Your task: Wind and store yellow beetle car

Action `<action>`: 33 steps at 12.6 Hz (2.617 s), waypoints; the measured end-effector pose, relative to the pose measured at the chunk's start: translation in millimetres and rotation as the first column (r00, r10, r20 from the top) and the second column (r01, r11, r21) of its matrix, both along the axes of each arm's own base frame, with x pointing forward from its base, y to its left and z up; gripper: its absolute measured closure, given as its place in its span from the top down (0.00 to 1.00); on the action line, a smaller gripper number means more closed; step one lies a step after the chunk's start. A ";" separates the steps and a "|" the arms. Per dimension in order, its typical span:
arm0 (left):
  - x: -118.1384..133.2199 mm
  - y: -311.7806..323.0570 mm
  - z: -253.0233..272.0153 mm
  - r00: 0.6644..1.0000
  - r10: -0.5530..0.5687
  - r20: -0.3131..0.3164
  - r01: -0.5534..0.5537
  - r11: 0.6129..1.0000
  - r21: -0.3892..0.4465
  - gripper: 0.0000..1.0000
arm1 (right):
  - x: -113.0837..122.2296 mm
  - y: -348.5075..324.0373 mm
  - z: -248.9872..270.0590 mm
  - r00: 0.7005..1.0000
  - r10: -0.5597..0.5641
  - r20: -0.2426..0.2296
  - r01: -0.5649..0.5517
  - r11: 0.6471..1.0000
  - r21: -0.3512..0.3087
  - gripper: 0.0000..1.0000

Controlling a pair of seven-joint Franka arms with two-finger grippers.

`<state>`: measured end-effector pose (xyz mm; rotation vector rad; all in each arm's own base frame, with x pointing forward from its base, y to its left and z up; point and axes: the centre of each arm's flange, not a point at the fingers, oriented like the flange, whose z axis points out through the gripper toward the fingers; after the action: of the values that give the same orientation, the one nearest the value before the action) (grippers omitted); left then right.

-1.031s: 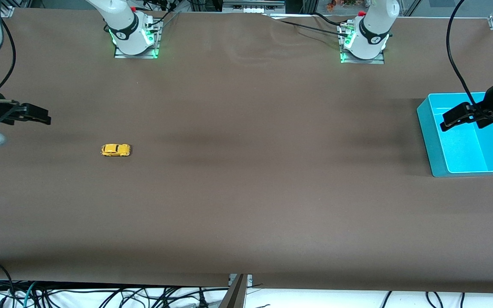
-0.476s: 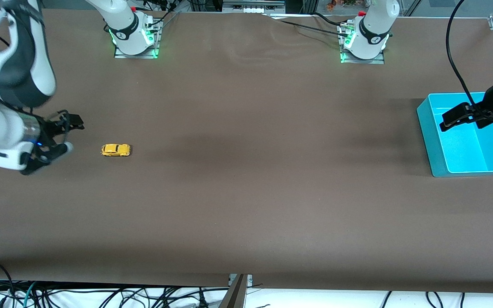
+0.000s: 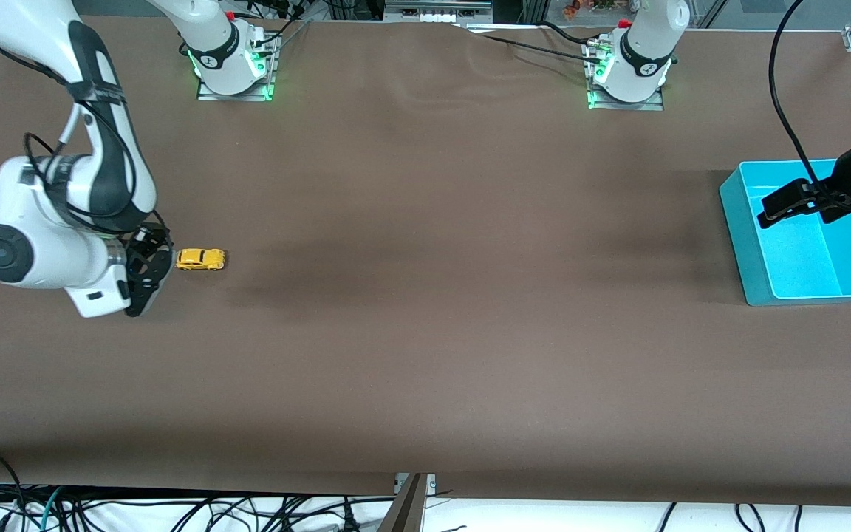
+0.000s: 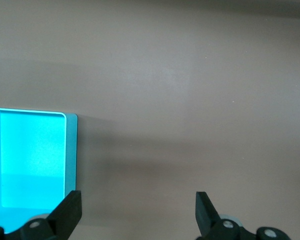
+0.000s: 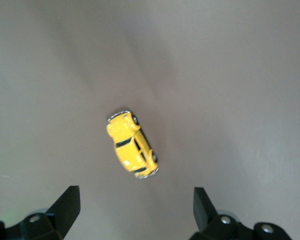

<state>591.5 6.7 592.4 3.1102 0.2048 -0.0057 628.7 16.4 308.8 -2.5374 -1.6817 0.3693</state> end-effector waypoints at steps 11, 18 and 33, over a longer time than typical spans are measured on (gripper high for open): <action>0.9 0.1 -1.6 1.000 0.000 -0.003 0.000 1.000 0.000 1.00 | -100.3 -12.5 -87.5 0.928 0.308 0.210 -0.322 0.946 0.033 0.98; 0.9 0.1 -1.7 1.000 0.000 -0.003 0.000 1.000 0.000 1.00 | -112.1 -20.0 -99.8 0.895 0.372 0.248 -0.388 0.921 0.018 0.78; 1.0 0.9 -1.0 1.000 0.001 -0.001 -0.001 1.000 0.000 1.00 | -111.5 -15.3 -104.7 0.877 0.397 0.269 -0.415 0.910 0.008 0.39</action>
<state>592.5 7.6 591.4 3.1098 0.2067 -0.0076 517.2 1.1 204.1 -2.2493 -2.2897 -0.0085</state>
